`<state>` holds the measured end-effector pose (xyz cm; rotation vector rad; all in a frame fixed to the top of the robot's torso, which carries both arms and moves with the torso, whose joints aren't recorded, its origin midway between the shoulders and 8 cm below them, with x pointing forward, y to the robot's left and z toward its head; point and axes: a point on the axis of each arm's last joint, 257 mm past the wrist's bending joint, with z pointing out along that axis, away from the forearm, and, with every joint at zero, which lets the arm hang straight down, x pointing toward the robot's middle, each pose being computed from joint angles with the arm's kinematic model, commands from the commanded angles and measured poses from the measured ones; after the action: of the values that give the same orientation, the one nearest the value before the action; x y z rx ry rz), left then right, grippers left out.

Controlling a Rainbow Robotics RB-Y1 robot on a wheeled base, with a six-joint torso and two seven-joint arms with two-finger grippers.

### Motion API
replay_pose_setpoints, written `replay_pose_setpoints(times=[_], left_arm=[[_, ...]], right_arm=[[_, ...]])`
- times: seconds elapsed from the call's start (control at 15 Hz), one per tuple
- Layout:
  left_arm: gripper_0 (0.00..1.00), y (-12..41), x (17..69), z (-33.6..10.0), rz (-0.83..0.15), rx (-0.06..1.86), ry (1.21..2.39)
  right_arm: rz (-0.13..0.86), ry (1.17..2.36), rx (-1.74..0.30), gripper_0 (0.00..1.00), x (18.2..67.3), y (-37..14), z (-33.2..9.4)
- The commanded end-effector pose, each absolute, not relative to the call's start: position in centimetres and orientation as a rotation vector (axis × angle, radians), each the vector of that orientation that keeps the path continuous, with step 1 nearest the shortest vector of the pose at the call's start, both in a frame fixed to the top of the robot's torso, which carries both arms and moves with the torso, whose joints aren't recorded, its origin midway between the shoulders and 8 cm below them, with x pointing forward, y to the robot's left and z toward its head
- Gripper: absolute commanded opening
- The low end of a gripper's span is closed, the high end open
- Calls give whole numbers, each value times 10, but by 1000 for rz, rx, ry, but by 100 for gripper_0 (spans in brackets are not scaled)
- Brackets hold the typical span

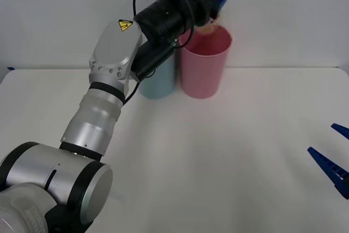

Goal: Grasp the object on the table and drop it into the matching bin: aluminum can to the light blue bin, PET bottle to the pink bin.

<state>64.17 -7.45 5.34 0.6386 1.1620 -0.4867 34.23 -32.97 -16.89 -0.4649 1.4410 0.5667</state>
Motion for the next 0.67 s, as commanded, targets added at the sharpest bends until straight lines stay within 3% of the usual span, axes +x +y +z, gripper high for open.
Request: replay_pose_setpoints(times=[0.07, 0.33, 0.67], left_arm=[[100, -75, 641, 53, -498, 636, 1163], [100, -69, 639, 45, -538, 620, 1172], [100, -25, 623, 38, -550, 579, 1141]], right_arm=[[567, 1441, -465, 100, 342, -330, -169], [567, 1441, -465, 100, 342, -330, -169], [567, 1441, -465, 100, 342, -330, -169]])
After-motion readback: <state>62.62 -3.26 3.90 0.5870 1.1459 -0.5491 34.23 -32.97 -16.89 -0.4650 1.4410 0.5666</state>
